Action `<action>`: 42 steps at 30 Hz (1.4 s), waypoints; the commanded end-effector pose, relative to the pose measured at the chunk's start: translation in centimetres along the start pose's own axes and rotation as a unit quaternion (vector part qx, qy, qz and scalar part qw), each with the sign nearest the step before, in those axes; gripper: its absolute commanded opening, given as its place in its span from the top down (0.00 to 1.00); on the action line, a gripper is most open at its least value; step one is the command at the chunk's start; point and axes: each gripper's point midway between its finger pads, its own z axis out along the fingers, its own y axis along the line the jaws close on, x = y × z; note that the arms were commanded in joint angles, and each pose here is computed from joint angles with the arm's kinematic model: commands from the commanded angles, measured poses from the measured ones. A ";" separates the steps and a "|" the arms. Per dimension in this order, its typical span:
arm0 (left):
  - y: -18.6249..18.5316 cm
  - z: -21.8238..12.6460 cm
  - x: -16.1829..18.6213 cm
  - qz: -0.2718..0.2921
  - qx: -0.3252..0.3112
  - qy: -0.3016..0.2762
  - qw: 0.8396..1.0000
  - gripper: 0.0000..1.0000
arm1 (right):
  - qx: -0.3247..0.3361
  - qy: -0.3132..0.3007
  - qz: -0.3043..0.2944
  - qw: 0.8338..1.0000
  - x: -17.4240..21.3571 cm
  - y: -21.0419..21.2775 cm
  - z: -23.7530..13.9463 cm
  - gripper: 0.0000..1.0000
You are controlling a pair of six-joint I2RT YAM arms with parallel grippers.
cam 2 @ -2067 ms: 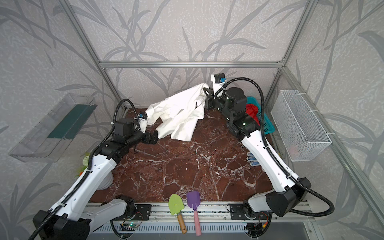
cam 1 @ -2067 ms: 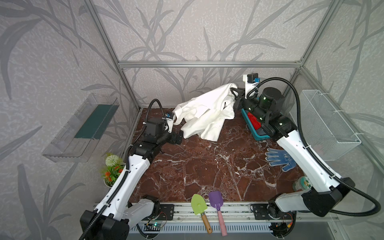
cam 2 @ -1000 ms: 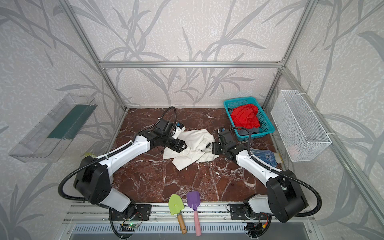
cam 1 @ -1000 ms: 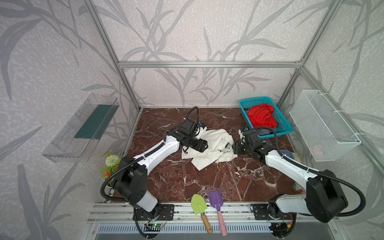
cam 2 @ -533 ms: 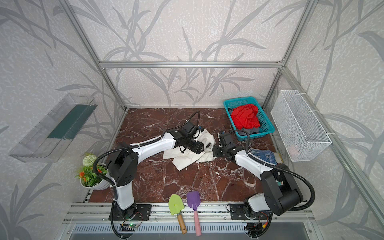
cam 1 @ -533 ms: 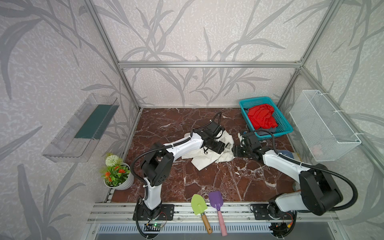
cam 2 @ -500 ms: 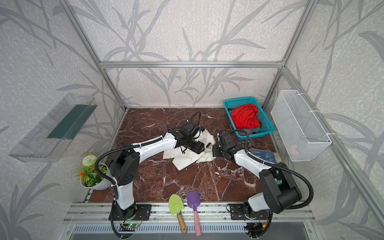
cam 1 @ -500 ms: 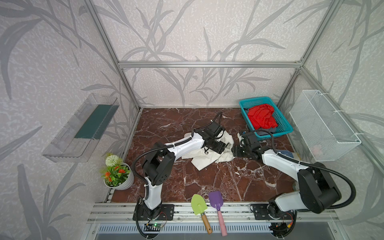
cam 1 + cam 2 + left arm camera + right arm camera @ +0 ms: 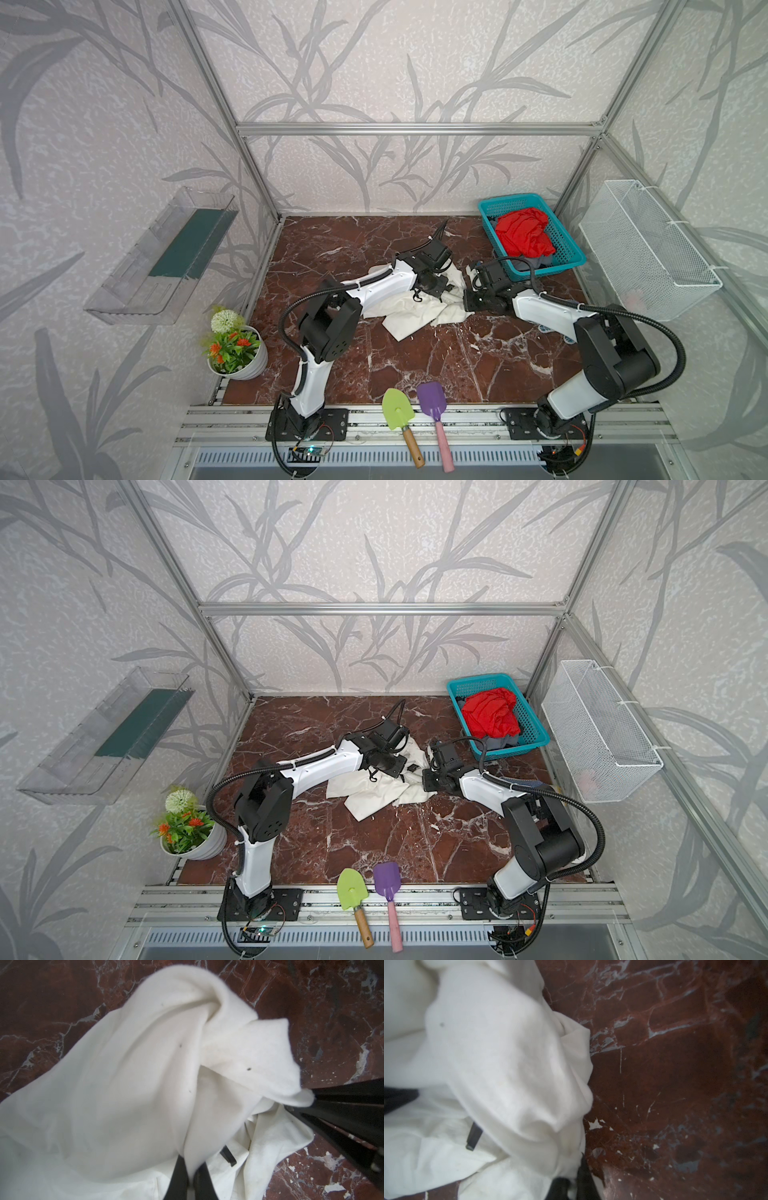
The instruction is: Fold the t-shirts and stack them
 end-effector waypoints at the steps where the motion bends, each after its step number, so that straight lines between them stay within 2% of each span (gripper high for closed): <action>1: 1.3 -3.1 -1.5 0.004 -0.028 -0.025 0.999 1.00 | -0.007 -0.026 -0.020 0.999 -2.3 0.6 -1.4 1.00; 3: 2.0 -4.5 -2.1 0.005 -0.041 -0.040 0.998 1.00 | -0.002 -0.042 -0.030 0.999 -3.2 0.6 -2.8 1.00; 7: 5.4 -6.8 -3.8 0.001 -0.101 -0.067 0.993 1.00 | 0.026 -0.111 -0.044 0.993 -6.5 -0.1 -7.6 1.00; 12: 8.6 -9.0 -7.8 -0.020 -0.103 -0.098 0.990 1.00 | 0.026 -0.199 -0.072 0.977 -10.9 0.8 -15.7 1.00; 16: 7.8 -13.4 -13.4 -0.010 -0.041 -0.173 0.984 1.00 | -0.033 -0.251 -0.101 0.962 -13.1 4.2 -22.1 1.00; 20: 6.3 -19.3 -17.2 0.014 0.020 -0.271 0.962 1.00 | -0.131 -0.301 -0.130 0.936 -13.4 8.9 -27.5 1.00; 22: 7.8 -20.5 -17.4 -0.013 0.017 -0.294 0.956 1.00 | -0.181 -0.312 -0.150 0.920 -12.8 11.7 -28.9 1.00; 23: 9.6 -20.1 -16.9 -0.045 0.000 -0.291 0.956 1.00 | -0.206 -0.313 -0.158 0.914 -12.5 13.2 -29.2 1.00; 24: 11.4 -19.3 -16.1 -0.076 -0.026 -0.278 0.957 0.88 | -0.228 -0.306 -0.163 0.910 -12.0 14.5 -29.1 1.00; 25: 13.8 -17.7 -14.7 -0.115 -0.058 -0.252 0.959 0.68 | -0.252 -0.293 -0.168 0.907 -11.5 16.0 -28.3 1.00; 26: 15.8 -16.1 -12.9 -0.143 -0.084 -0.214 0.963 0.54 | -0.272 -0.278 -0.170 0.906 -11.0 17.6 -27.3 1.00; 28: 19.5 -14.0 -8.6 -0.199 -0.143 -0.132 0.961 0.45 | -0.296 -0.243 -0.174 0.907 -9.9 20.5 -24.3 1.00; 30: 22.0 -13.3 -4.4 -0.240 -0.188 -0.081 0.949 0.42 | -0.301 -0.204 -0.165 0.917 -9.2 23.0 -20.6 1.00; 32: 23.6 -14.6 -0.7 -0.264 -0.238 -0.085 0.931 0.38 | -0.303 -0.166 -0.135 0.928 -9.1 25.1 -16.3 1.00; 34: 24.6 -16.4 2.8 -0.296 -0.269 -0.105 0.911 0.31 | -0.316 -0.138 -0.118 0.931 -9.4 27.2 -12.6 1.00; 36: 25.2 -18.2 6.2 -0.329 -0.287 -0.119 0.892 0.29 | -0.318 -0.115 -0.101 0.935 -10.4 29.0 -8.9 1.00; 42: 23.7 -20.9 13.3 -0.378 -0.285 -0.139 0.870 0.28 | -0.297 -0.116 -0.106 0.942 -15.7 33.4 -0.7 1.00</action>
